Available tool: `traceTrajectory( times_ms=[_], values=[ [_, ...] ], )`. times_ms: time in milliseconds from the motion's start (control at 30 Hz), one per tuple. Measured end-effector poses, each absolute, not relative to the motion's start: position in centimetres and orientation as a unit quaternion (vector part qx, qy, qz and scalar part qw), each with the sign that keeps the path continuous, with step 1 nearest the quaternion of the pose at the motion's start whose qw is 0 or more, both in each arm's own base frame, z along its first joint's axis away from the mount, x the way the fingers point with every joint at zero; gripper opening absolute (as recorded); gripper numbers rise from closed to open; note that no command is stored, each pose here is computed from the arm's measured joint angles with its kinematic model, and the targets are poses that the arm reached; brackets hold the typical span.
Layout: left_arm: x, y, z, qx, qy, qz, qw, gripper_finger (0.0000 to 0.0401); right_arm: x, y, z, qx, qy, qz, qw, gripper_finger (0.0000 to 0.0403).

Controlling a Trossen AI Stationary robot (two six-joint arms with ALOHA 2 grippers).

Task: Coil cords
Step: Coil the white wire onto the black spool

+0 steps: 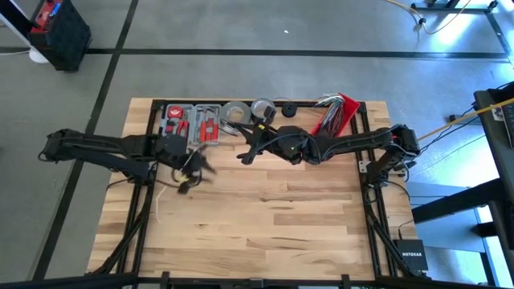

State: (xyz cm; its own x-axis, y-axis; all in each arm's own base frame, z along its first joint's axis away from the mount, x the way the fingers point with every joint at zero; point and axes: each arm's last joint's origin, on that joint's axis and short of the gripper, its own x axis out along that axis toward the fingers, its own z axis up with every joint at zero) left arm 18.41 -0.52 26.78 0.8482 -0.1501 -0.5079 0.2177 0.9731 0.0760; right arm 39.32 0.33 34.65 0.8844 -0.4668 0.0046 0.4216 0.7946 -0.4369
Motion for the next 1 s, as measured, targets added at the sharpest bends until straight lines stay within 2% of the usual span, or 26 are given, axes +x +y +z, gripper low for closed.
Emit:
traceTrajectory(
  times_ms=[100, 200, 433, 700, 867, 1000],
  values=[
    [17.9, 1.0, 26.1, 0.064, 0.312, 0.099, 0.943, 0.0131, 39.3, 0.3, 34.7, -0.223, 0.052, -0.235, 0.945, 0.0005],
    [17.1, 2.3, 25.2, 0.063, 0.365, 0.203, 0.907, 0.0131, 39.2, 0.4, 35.2, -0.233, 0.035, -0.239, 0.942, 0.0005],
    [16.7, 4.7, 24.6, 0.015, 0.388, 0.28, 0.878, 0.0131, 36.9, 0.6, 39.3, -0.226, -0.061, -0.247, 0.94, 0.0005],
    [17.6, 6.5, 22.8, -0.009, 0.434, 0.32, 0.842, 0.0131, 32.3, 2.1, 44.9, -0.228, -0.206, -0.247, 0.919, 0.0005],
    [17.7, 8.1, 21.8, 0.018, 0.464, 0.389, 0.796, 0.0131, 30.7, 3.6, 46.0, -0.231, -0.217, -0.225, 0.921, 0.0005],
    [17.1, 8.9, 22.0, 0.042, 0.467, 0.438, 0.767, 0.0131, 30.7, 5.1, 45.6, -0.249, -0.179, -0.221, 0.926, 0.0005]
  ],
)
